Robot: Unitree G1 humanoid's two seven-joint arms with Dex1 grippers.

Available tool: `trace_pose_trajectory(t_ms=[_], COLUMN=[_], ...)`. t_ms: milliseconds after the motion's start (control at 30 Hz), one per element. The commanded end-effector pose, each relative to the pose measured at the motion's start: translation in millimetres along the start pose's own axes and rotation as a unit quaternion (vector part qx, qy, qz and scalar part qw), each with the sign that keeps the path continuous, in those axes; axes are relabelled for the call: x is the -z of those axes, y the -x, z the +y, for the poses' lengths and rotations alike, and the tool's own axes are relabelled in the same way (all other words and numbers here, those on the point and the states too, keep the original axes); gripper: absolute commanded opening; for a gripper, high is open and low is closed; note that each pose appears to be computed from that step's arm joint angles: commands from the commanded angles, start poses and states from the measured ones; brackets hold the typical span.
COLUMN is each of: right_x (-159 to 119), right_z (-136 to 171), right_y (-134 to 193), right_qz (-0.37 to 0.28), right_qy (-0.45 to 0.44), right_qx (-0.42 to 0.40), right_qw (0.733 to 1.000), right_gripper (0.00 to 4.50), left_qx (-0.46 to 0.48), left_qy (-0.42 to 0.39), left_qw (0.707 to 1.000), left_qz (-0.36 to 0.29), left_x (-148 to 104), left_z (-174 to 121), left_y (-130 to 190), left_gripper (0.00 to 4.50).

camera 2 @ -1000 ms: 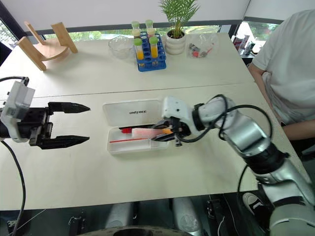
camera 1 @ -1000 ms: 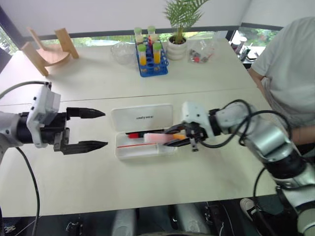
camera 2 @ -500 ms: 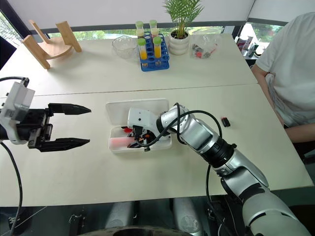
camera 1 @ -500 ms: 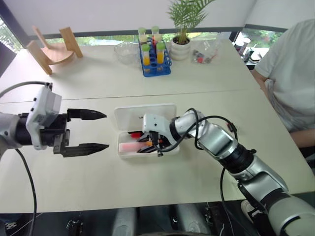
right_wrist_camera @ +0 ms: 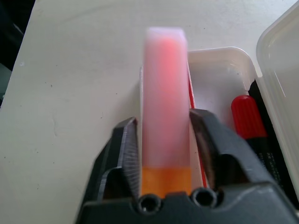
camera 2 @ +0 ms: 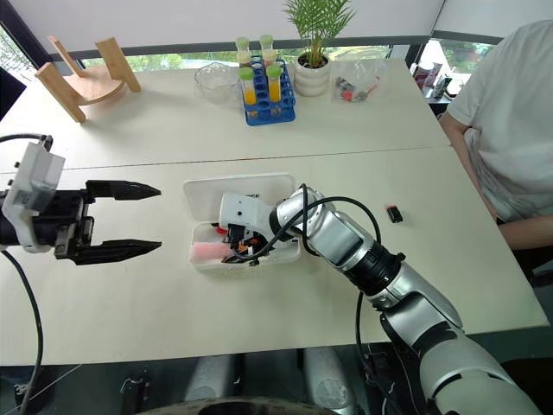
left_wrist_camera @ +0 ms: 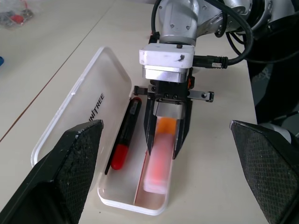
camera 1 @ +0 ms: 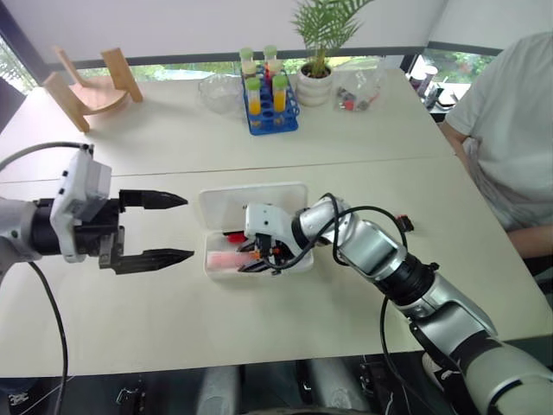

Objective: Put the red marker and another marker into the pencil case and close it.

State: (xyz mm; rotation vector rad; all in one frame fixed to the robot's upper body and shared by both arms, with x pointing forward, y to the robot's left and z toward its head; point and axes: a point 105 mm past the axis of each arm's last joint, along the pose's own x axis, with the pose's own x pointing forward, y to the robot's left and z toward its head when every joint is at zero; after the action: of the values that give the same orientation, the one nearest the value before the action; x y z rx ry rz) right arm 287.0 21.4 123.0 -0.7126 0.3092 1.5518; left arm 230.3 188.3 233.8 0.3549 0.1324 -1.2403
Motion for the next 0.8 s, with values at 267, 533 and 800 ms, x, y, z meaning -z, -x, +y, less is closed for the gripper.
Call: trace_pose_trajectory(t_ms=[267,533,800], right_x=[-19.1,45.0,139.4], right_z=[-23.9,-52.1,-23.0], right_y=[72.1,215.2,237.2], right_qz=[-0.045,0.029,0.098], right_qy=[-0.014,-0.193,-0.267], right_qx=[0.091,0.374,0.49], right_qw=[0.995,0.907,0.824], right_gripper=[4.46,4.46,4.46], left_qx=[0.003,0.016,0.019], left_qy=[-0.011,-0.005,-0.009], left_qw=[1.0,0.999,0.999], left_qz=[-0.007,-0.033,-0.041], left_x=[-10.3,-7.4,-8.1], left_z=[-4.0,-8.3,-1.6], left_y=[-0.7,-14.0,-19.2], left_gripper=[4.5,4.5,4.5])
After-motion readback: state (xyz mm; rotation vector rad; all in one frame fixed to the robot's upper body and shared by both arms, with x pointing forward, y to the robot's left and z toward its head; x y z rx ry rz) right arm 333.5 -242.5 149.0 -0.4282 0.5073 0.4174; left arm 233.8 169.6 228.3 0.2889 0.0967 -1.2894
